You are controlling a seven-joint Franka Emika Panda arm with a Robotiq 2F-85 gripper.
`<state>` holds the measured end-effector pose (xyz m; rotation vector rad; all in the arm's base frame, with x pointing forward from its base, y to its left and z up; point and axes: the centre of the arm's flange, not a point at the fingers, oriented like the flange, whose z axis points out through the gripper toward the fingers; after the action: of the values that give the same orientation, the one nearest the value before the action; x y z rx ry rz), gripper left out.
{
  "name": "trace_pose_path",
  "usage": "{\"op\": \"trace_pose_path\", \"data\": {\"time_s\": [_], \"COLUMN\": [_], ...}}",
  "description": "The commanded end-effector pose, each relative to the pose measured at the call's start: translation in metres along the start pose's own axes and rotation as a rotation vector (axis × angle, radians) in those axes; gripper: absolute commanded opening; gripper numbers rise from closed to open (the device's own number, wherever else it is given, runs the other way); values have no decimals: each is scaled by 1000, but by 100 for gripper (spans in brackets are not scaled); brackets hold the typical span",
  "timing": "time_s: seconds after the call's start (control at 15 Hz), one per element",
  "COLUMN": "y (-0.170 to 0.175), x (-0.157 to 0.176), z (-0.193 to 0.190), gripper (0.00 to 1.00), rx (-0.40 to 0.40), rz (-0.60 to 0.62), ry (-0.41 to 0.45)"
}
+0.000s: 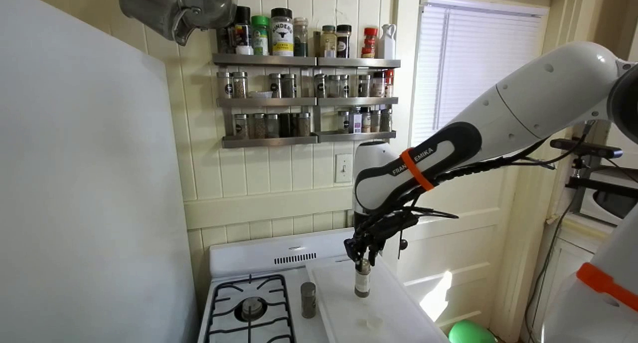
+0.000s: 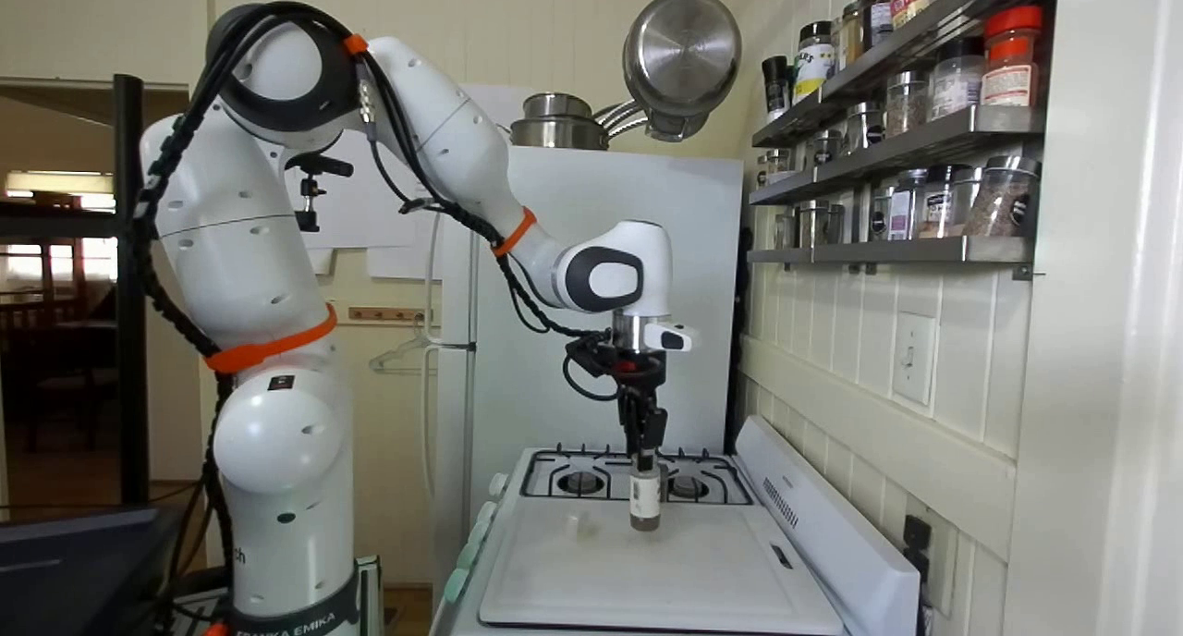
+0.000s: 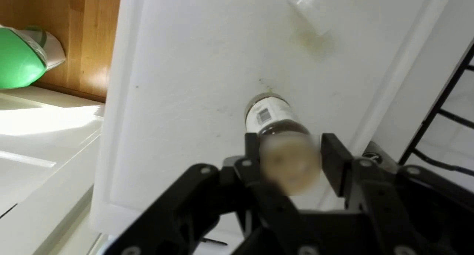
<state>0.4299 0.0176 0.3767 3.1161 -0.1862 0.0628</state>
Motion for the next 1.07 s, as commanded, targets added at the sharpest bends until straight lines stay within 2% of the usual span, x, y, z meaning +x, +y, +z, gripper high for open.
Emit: {"op": "trace_pose_path", "data": {"time_s": [0.0, 0.33, 0.67, 1.0], "y": [33, 54, 53, 50], "x": [6, 23, 37, 46], "z": [-1, -3, -6, 2], "gripper": [20, 20, 20, 20], "rx": [17, 36, 60, 99], "rz": [39, 42, 7, -25], "ry": [35, 60, 64, 27]}}
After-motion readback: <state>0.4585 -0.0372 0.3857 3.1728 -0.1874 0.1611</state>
